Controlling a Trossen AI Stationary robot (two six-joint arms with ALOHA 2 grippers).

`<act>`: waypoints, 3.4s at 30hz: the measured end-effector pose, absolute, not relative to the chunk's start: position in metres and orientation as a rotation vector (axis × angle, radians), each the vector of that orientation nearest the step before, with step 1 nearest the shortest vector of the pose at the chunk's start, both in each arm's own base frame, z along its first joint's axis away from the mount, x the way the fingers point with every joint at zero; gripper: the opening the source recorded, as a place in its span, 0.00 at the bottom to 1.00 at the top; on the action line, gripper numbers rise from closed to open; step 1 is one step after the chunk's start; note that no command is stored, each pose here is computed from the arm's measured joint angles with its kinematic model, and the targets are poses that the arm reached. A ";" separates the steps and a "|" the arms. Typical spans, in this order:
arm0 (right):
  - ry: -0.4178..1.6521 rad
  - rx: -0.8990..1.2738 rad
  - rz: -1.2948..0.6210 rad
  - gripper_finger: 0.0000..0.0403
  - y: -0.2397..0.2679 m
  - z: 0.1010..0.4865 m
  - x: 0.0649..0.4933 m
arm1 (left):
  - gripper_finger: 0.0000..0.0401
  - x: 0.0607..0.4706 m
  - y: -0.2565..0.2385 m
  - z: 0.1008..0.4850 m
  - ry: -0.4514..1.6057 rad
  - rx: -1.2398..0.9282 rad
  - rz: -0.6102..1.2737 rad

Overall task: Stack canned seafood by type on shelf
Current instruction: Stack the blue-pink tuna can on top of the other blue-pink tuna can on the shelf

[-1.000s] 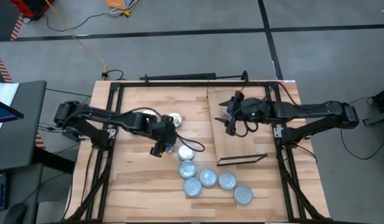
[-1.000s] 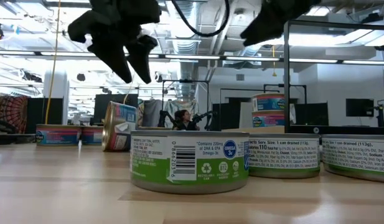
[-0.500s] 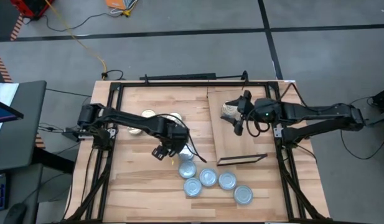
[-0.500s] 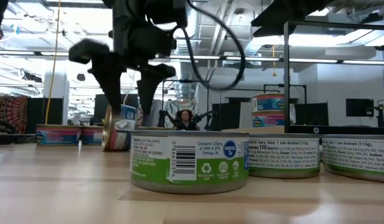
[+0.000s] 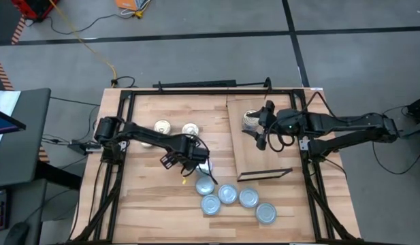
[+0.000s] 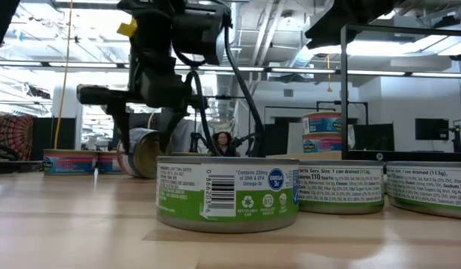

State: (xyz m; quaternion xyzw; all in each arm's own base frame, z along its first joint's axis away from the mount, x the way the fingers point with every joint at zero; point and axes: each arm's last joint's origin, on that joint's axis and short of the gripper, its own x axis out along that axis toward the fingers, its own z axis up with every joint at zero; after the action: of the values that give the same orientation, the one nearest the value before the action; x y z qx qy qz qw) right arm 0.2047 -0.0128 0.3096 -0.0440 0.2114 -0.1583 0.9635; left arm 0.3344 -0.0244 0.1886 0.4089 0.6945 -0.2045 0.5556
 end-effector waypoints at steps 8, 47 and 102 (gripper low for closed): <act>0.429 -0.089 -0.321 0.82 -0.013 0.309 0.205 | 0.59 0.341 -0.020 0.209 1.588 0.632 -0.131; 0.269 -0.133 -0.199 0.82 0.007 0.307 0.212 | 0.84 0.250 -0.066 0.198 0.543 -0.257 0.836; 0.319 -0.097 -0.206 0.82 0.007 0.302 0.210 | 0.47 0.238 -0.038 0.157 0.739 0.091 0.732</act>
State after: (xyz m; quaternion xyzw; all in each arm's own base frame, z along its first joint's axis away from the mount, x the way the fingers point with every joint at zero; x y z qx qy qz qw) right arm 0.2105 0.0070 0.3017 -0.0483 0.1582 -0.1022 0.9809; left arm 0.2379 -0.0379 0.1566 0.0435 0.3531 0.3494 0.8668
